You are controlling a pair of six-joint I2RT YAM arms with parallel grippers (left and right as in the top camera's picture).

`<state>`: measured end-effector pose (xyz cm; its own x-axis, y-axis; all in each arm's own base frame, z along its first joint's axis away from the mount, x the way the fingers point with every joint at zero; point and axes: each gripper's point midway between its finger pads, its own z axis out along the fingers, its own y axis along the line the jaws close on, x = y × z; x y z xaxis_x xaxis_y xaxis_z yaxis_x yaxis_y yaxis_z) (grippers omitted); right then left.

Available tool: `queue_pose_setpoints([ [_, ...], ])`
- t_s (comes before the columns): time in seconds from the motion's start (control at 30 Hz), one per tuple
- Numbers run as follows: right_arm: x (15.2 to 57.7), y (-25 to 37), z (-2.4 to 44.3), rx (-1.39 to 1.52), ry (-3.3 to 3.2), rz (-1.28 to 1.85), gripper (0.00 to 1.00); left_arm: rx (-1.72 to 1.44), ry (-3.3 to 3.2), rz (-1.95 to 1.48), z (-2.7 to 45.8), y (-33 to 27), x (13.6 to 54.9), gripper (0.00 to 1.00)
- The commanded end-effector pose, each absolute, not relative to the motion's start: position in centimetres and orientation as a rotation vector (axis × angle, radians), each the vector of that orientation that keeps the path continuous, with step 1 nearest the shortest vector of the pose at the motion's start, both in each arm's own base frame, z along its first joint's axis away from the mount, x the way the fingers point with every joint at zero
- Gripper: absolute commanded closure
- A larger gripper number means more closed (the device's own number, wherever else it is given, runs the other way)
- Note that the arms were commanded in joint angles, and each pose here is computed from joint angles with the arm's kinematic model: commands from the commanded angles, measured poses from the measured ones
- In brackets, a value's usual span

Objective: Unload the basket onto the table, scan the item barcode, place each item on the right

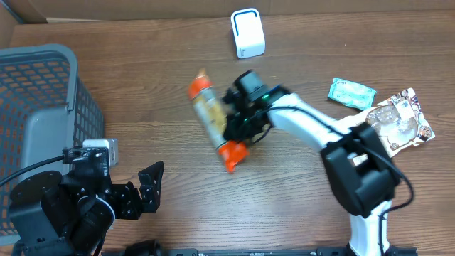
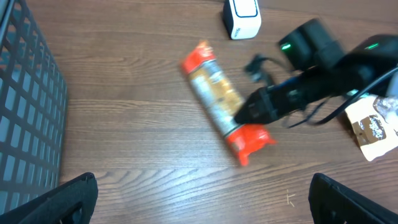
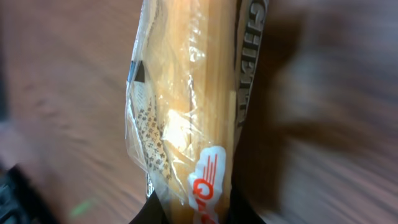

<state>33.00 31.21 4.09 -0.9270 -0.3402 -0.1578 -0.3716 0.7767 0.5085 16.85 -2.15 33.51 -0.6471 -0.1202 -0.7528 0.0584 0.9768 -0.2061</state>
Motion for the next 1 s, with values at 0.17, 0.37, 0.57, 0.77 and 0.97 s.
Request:
queue_pose_setpoints([
  [0.17, 33.9, 25.0, 4.5, -0.507, 2.953, 0.319, 0.94, -0.028, 2.245, -0.248, 33.9, -2.0, 16.9, 0.00],
  [0.37, 35.6, 18.7, 6.5, -0.278, 2.754, -0.480, 0.96, -0.028, 2.245, -0.248, 33.9, -2.0, 16.9, 0.00],
  [0.57, 33.4, 19.7, 7.5, -0.389, 2.675, -0.646, 0.96, -0.028, 2.245, -0.248, 33.9, -2.0, 16.9, 0.01],
  [0.77, 29.9, 24.7, 6.4, -0.606, 2.715, -0.489, 0.39, -0.028, 2.245, -0.248, 33.9, -2.0, 16.9, 0.00],
  [0.97, 31.1, 24.7, 6.4, -0.534, 2.721, -0.436, 0.05, -0.028, 2.245, -0.248, 33.9, -2.0, 16.9, 0.00],
])
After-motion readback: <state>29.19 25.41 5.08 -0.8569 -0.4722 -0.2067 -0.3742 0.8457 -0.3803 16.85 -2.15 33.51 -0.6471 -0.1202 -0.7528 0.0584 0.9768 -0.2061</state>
